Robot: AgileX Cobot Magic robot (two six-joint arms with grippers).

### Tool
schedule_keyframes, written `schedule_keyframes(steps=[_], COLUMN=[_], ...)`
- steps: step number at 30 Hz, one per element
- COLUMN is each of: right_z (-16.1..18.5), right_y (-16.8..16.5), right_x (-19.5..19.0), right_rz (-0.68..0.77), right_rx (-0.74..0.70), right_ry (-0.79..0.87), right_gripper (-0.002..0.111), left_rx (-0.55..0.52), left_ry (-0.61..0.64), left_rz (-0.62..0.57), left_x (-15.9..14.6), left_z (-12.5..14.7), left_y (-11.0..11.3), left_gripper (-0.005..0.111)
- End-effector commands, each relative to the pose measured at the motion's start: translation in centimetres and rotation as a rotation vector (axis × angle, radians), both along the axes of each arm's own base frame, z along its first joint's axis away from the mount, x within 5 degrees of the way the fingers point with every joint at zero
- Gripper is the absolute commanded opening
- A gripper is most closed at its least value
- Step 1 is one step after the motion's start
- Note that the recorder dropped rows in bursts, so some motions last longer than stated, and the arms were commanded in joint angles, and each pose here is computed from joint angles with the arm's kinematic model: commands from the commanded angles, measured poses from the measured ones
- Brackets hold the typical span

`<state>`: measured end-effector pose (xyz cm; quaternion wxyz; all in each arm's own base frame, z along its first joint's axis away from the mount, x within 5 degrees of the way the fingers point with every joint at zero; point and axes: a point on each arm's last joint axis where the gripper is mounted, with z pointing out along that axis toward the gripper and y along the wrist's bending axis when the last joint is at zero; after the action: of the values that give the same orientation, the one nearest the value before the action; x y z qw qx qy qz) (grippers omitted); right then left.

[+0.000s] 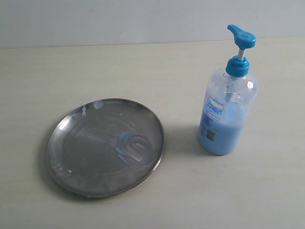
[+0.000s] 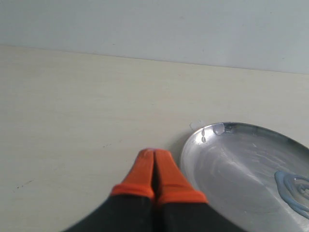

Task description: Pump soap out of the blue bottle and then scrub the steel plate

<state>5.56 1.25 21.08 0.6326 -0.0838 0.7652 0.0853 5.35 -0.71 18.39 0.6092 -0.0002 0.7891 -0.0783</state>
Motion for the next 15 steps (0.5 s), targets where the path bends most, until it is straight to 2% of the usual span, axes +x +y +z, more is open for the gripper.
schedule_keyframes(steps=[1,15], right_z=[0.15,0.05], right_y=[-0.41,-0.80], right_x=[-0.18,-0.39], right_rz=[-0.062,-0.123], right_rx=[0.006,-0.001], right_ry=[-0.042,-0.054], right_gripper=[0.000,0.000], left_rx=[-0.003,-0.003], left_ry=[-0.009,-0.009], left_rz=[0.005,0.005], left_x=[-0.01,-0.01], left_z=[-0.02,-0.02], left_y=[0.03,0.03], left_gripper=[0.000,0.000])
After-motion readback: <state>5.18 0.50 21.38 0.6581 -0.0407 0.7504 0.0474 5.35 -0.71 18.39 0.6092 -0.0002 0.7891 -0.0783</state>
